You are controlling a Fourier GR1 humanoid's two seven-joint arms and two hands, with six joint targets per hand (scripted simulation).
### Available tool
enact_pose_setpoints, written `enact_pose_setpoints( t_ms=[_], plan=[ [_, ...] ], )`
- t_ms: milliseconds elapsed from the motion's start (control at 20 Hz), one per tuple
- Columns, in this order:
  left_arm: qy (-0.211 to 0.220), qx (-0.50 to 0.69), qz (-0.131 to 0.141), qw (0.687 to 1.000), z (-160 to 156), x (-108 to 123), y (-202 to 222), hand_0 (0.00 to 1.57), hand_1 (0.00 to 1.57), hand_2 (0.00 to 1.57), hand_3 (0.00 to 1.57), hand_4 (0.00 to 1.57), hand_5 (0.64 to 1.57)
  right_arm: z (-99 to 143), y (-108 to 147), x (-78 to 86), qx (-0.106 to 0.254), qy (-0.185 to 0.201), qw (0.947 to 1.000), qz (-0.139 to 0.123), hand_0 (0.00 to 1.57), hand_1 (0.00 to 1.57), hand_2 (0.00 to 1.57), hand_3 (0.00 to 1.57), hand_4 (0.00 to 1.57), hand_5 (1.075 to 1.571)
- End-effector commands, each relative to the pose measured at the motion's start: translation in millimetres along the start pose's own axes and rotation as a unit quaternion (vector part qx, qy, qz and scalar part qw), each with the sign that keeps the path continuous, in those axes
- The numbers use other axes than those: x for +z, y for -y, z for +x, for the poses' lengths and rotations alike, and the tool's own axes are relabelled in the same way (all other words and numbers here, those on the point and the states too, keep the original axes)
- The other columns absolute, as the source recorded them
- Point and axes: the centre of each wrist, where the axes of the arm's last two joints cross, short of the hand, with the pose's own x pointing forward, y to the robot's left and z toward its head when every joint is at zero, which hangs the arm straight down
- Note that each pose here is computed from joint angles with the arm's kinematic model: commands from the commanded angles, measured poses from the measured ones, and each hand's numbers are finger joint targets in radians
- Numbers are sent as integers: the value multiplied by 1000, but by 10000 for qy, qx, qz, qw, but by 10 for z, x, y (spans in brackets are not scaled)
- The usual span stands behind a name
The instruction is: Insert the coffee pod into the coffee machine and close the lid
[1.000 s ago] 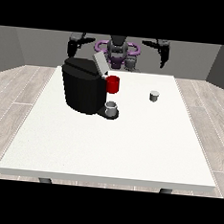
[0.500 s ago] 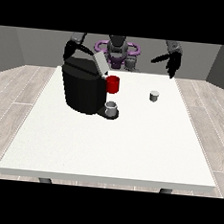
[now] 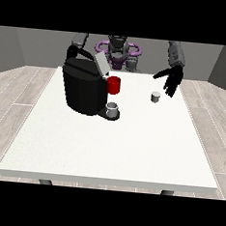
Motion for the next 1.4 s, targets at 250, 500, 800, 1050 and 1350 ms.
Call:
enact_pose_setpoints(
  t_ms=[250,500,800,1050,1350],
  plan=[
    [-245,-680,-328,9968,-128,-189,170,0,0,0,0,0,1571,-142,-190,-12,-167,-417,9990,-54,0,0,0,0,0,1571],
    [65,-964,26,9953,13,-400,356,760,760,877,622,0,1571,-131,21,-297,-148,-394,9991,-25,0,0,0,0,0,1571],
    [283,-1704,2,9850,184,-570,282,1071,1071,1132,931,465,1571,-194,-88,-322,-13,-520,9986,132,0,0,0,0,0,1571],
    [-197,-2348,-192,9716,-69,-490,411,757,757,950,811,339,1571,-257,-173,-164,-34,-453,9979,462,0,0,0,0,0,1571],
    [-354,-2748,-852,9571,-61,-551,362,748,748,941,809,373,1571,-362,-260,-208,-53,-693,9975,130,0,0,0,0,0,1571]
  ],
)
